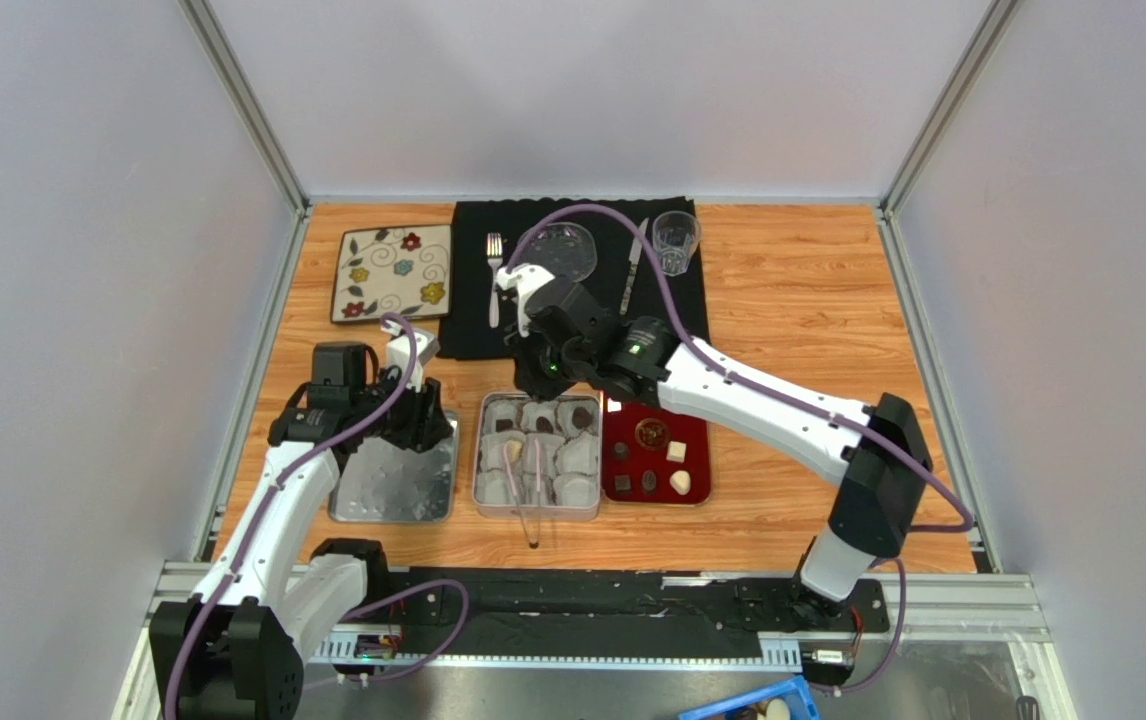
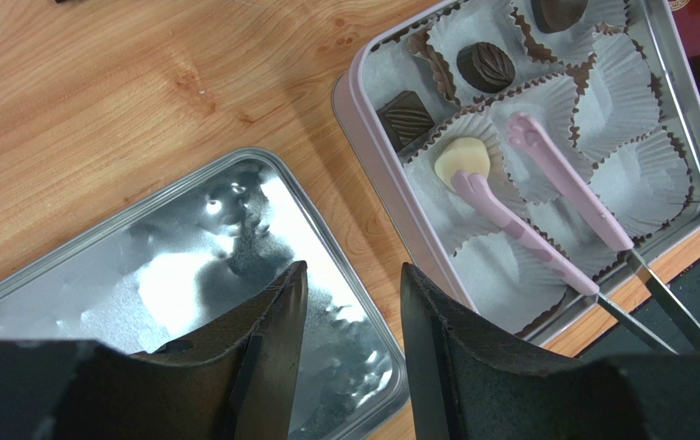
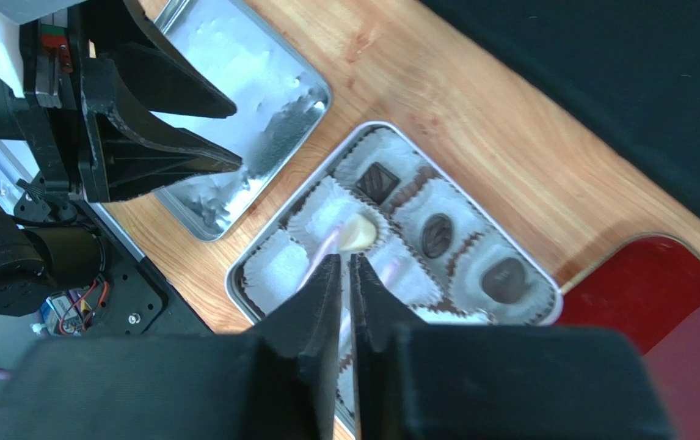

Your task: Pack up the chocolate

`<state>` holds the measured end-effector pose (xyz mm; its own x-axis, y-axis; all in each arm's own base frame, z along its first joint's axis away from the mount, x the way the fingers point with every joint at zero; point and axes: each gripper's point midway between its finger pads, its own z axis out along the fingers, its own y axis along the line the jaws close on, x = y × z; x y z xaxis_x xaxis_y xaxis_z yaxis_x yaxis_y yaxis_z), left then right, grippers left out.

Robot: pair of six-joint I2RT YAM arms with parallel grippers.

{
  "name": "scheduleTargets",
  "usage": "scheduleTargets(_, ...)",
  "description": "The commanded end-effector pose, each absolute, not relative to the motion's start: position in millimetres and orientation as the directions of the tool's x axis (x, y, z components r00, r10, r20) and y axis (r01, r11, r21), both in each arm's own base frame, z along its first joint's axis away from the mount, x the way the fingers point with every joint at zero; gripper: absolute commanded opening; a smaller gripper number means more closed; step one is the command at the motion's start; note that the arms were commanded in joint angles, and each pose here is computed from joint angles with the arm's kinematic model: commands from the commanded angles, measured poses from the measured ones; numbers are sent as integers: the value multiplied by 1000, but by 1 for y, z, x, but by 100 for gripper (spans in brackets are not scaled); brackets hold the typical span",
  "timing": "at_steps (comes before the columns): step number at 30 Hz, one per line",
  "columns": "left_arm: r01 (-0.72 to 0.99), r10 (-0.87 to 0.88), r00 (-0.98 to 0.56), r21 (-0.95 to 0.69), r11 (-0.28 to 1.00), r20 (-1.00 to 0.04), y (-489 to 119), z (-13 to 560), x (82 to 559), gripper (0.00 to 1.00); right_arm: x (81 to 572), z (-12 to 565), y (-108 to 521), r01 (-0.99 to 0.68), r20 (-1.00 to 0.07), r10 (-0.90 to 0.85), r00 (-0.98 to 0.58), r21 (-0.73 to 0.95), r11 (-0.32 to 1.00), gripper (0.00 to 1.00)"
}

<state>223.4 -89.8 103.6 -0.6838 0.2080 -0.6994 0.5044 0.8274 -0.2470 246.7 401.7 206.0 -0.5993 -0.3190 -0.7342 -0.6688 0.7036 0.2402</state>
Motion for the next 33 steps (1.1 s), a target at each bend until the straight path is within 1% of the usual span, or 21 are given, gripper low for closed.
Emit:
scheduleTargets(1, 515, 199, -657, -241, 823, -727, -92, 115, 229, 51, 254, 247, 380, -644, -792, -215, -572, 272, 715, 6)
scheduleTargets(5, 514, 202, -660, -239, 824, -724, -91, 113, 227, 51, 240, 234, 371, -651, -763, -250, -596, 278, 706, 9)
scheduleTargets(6, 516, 202, -658, -239, 823, -725, -91, 113, 227, 51, 228, 221, 369, -663, -736, -277, -618, 298, 687, 13)
scheduleTargets(8, 517, 203, -658, -239, 822, -725, -91, 113, 227, 51, 216, 217, 365, -670, -740, -285, -609, 288, 684, 15)
scheduleTargets(9, 518, 203, -658, -240, 821, -725, -92, 114, 227, 51, 203, 199, 363, -678, -726, -311, -613, 282, 678, 15)
scheduleTargets(10, 519, 203, -658, -241, 820, -725, -92, 113, 226, 51, 195, 205, 362, -690, -742, -298, -600, 293, 662, 14)
scheduleTargets(11, 522, 204, -655, -241, 818, -728, -92, 115, 227, 51, 192, 199, 358, -684, -750, -292, -594, 280, 674, 14)
scheduleTargets(13, 531, 205, -650, -244, 812, -732, -94, 116, 227, 51, 168, 185, 363, -716, -765, -299, -570, 285, 637, 14)
scheduleTargets(18, 530, 201, -655, -253, 810, -729, -95, 116, 226, 51, 130, 195, 375, -771, -831, -249, -497, 291, 567, 14)
scheduleTargets(21, 529, 201, -654, -251, 810, -730, -95, 117, 227, 51, 125, 184, 378, -770, -828, -264, -495, 276, 576, 12)
scheduleTargets(26, 531, 199, -650, -251, 809, -734, -95, 120, 225, 51, 130, 173, 389, -743, -810, -268, -522, 278, 608, 8)
scheduleTargets(33, 537, 209, -641, -236, 810, -739, -94, 122, 224, 51, 134, 143, 401, -712, -754, -324, -572, 260, 652, 4)
